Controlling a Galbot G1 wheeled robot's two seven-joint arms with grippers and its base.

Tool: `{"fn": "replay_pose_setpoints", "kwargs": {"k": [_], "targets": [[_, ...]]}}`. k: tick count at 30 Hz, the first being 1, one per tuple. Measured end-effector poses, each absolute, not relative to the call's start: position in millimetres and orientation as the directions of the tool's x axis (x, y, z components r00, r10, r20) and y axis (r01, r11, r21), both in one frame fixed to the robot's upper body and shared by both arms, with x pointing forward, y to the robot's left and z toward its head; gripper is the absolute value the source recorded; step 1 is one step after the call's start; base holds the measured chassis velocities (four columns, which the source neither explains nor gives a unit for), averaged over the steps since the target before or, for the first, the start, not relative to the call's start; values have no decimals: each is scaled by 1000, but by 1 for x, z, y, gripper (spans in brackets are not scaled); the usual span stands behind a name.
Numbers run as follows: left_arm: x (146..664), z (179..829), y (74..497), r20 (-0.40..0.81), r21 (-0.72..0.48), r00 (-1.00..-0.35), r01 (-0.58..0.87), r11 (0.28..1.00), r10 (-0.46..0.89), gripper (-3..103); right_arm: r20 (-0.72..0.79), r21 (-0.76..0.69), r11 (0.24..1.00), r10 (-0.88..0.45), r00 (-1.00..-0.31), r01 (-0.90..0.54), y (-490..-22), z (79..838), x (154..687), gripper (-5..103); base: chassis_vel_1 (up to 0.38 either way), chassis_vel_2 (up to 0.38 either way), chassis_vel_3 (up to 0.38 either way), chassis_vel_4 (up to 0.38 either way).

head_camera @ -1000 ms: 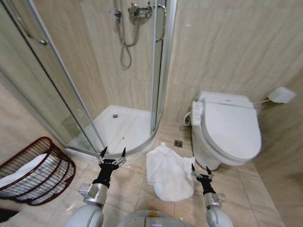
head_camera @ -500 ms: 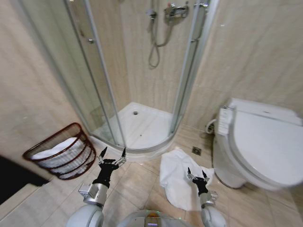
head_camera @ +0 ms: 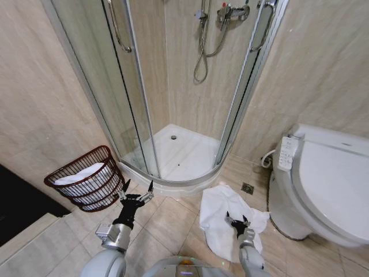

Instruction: Discard the used towel into the hamper.

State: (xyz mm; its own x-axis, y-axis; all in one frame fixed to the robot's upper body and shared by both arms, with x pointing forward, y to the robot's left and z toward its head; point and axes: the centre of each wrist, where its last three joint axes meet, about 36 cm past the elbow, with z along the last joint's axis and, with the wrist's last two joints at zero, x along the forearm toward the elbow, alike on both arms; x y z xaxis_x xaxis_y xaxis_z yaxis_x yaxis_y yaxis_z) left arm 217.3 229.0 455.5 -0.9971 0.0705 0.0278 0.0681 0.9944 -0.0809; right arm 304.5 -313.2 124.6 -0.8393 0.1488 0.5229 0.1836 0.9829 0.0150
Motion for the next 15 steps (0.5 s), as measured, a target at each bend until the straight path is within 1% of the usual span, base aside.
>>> {"fn": "replay_pose_setpoints", "kwargs": {"k": [3, 10, 13, 15], "targets": [[217, 455, 229, 28, -81, -997, 68, 994, 71, 100, 559, -24, 979, 183, -809, 205, -317, 111, 312, 100, 0, 0, 0, 0], [217, 455, 229, 28, -81, -997, 68, 994, 71, 100, 587, -113, 970, 242, -773, 218, -329, 96, 305, 100, 0, 0, 0, 0], [217, 455, 229, 28, -81, -997, 68, 994, 71, 100, 592, -113, 969, 245, -768, 221, -333, 95, 303, 100, 0, 0, 0, 0], [217, 455, 229, 28, -81, -997, 68, 994, 70, 100, 598, -63, 975, 210, -773, 215, -333, 98, 303, 100, 0, 0, 0, 0]]}}
